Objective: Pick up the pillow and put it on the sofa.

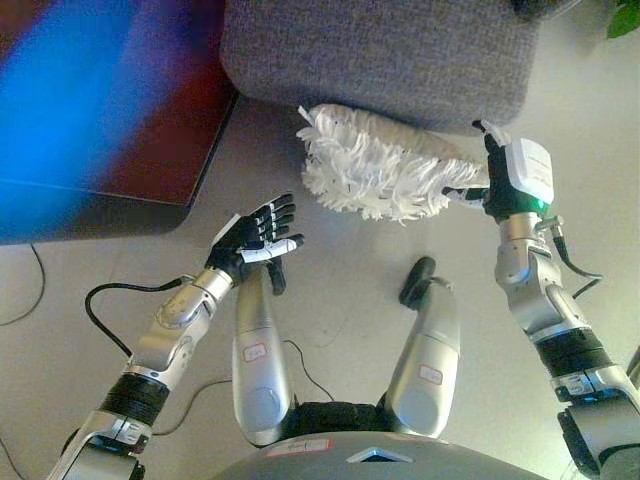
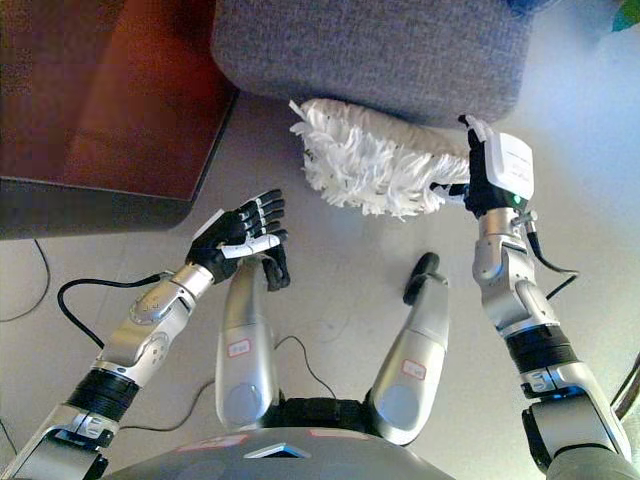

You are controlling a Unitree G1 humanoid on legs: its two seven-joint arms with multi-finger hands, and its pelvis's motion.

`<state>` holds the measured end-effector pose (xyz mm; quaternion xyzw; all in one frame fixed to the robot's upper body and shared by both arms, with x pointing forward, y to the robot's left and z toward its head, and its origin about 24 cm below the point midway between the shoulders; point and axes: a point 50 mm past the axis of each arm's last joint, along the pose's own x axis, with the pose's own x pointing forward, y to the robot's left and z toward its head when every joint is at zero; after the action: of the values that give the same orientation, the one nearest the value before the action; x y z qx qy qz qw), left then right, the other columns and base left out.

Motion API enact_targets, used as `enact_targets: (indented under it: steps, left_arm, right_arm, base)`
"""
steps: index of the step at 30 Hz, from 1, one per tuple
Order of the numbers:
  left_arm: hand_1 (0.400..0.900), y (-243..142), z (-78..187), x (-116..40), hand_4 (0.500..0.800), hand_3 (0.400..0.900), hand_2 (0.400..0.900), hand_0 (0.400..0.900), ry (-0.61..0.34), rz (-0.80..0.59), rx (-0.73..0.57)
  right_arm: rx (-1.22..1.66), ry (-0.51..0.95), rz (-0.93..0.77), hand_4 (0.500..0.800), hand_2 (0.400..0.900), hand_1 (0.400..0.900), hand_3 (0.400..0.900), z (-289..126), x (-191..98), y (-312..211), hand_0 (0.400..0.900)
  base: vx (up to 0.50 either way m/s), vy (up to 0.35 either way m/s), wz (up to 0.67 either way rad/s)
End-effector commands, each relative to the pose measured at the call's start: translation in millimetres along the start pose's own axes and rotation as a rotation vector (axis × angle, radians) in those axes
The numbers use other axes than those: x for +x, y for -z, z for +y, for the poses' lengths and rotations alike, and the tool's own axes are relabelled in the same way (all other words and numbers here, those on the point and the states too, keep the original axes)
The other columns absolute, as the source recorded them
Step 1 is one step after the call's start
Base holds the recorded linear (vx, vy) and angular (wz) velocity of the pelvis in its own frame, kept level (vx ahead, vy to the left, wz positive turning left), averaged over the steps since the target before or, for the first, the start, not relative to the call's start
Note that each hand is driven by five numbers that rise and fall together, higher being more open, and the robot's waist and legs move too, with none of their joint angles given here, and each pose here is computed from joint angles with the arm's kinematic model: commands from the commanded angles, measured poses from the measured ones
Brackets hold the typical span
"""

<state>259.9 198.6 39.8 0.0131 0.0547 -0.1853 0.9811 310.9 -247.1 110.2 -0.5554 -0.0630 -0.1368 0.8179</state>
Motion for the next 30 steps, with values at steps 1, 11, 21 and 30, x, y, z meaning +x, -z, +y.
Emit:
enact_targets:
  steps: [1,11,21,30]
  left_arm:
    - [0.900,-40.7,-8.5,-1.3,0.800,0.900,0.900,0.900,0.068,-0.231,0.006]
    - [0.900,-58.1,-13.9,2.6,0.800,0.900,0.900,0.900,0.113,-0.314,-0.045]
    - [0.900,-58.7,-28.9,9.4,0.800,0.900,0.900,0.900,0.187,-0.325,-0.138]
    - [0.900,-50.1,-42.2,15.6,0.800,0.900,0.900,0.900,0.219,-0.297,-0.197]
  right_arm:
    - [-0.070,0.196,-0.024,0.800,0.900,0.900,0.900,-40.8,22.2,-1.5,0.900]
    - [-0.158,0.276,0.049,0.800,0.900,0.900,0.900,-83.1,68.4,-7.2,0.900]
    - [-0.245,0.207,0.231,0.800,0.900,0.900,0.900,-89.4,94.8,-5.7,0.900]
    - [-0.268,-0.011,0.494,0.500,0.400,0.400,0.400,-71.6,97.2,14.3,0.400]
  base:
    - [0.048,0.103,0.07]
    - [-0.026,0.086,0.10]
    - [0.005,0.050,0.10]
    - [0.034,0.065,0.09]
